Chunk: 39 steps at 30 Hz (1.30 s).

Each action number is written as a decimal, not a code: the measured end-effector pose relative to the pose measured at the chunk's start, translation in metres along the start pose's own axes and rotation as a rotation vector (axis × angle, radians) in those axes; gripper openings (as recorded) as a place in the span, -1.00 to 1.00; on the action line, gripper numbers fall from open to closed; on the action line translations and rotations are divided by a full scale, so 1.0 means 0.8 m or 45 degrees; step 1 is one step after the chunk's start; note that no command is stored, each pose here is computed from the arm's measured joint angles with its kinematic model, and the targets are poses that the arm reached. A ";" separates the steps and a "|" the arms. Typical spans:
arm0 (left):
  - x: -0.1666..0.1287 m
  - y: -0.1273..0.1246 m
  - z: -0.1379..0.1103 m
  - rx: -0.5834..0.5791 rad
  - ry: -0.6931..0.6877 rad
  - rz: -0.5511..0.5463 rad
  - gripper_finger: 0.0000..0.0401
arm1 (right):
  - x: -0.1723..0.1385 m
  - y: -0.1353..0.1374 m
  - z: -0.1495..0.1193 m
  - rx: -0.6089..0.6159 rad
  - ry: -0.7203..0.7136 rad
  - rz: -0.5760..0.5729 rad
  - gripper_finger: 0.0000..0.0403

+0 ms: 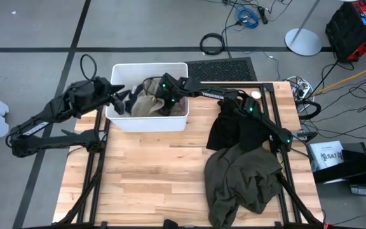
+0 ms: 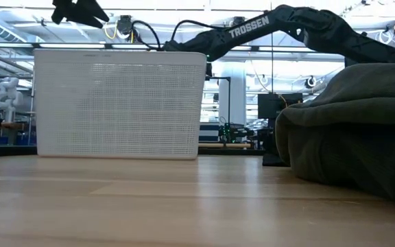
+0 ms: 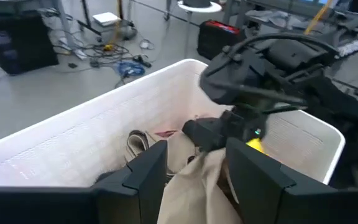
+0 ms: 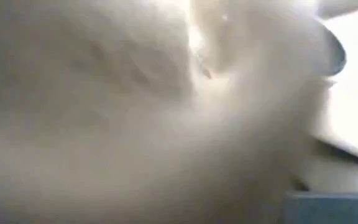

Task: Sort clothes
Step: Put the brown shorts into the white laundry bin

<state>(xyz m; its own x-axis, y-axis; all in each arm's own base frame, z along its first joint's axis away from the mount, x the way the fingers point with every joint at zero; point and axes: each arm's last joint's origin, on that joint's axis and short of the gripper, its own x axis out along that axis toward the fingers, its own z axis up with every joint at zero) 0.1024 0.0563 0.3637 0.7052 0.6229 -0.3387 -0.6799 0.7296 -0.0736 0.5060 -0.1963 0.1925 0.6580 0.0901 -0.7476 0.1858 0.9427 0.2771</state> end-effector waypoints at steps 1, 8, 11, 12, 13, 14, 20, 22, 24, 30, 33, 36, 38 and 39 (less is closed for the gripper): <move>0.001 -0.001 0.000 0.002 0.008 -0.013 -0.14 | 0.000 0.000 -0.003 0.038 0.031 -0.002 -0.91; 0.004 -0.002 -0.001 0.004 0.027 -0.045 -0.14 | -0.002 -0.002 -0.027 0.188 0.255 -0.291 -0.92; 0.004 -0.002 -0.001 0.004 0.028 -0.045 -0.14 | -0.004 0.001 -0.025 0.295 0.233 -0.342 -0.92; 0.004 -0.002 -0.001 0.005 0.031 -0.044 -0.14 | -0.005 0.003 -0.024 0.302 0.225 -0.372 -0.93; 0.004 -0.002 -0.002 0.006 0.035 -0.044 -0.14 | -0.005 0.006 -0.024 0.297 0.222 -0.411 -0.93; 0.004 -0.002 -0.002 0.006 0.038 -0.043 -0.14 | -0.008 0.010 -0.022 0.287 0.211 -0.442 -0.93; 0.004 -0.002 -0.003 0.010 0.050 -0.040 -0.14 | -0.038 0.038 0.003 0.181 0.055 -0.420 -0.85; 0.004 -0.002 -0.003 0.011 0.050 -0.040 -0.14 | -0.055 0.048 0.015 0.144 -0.024 -0.401 -0.78; 0.004 -0.002 -0.003 0.010 0.050 -0.039 -0.14 | -0.071 0.056 0.025 0.107 -0.089 -0.381 -0.69; 0.004 -0.002 -0.003 0.009 0.050 -0.040 -0.14 | -0.107 0.067 0.040 0.050 -0.177 -0.318 -0.25; 0.004 -0.002 -0.003 0.008 0.052 -0.057 -0.14 | -0.115 0.071 0.045 0.010 -0.222 -0.258 -0.02; 0.004 -0.003 -0.003 0.008 0.052 -0.060 -0.14 | -0.129 0.076 0.054 -0.037 -0.290 -0.205 0.16; 0.004 -0.003 -0.003 0.008 0.053 -0.064 -0.14 | -0.145 0.081 0.060 -0.052 -0.342 -0.185 0.25; 0.004 -0.003 -0.003 0.008 0.054 -0.064 -0.14 | -0.154 0.083 0.063 -0.058 -0.370 -0.185 0.28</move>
<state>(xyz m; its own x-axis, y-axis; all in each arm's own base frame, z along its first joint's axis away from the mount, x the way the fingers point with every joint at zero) 0.1054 0.0559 0.3605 0.7291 0.5732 -0.3739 -0.6425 0.7614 -0.0857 0.4739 -0.1606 0.3331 0.8089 -0.1354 -0.5721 0.2644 0.9530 0.1483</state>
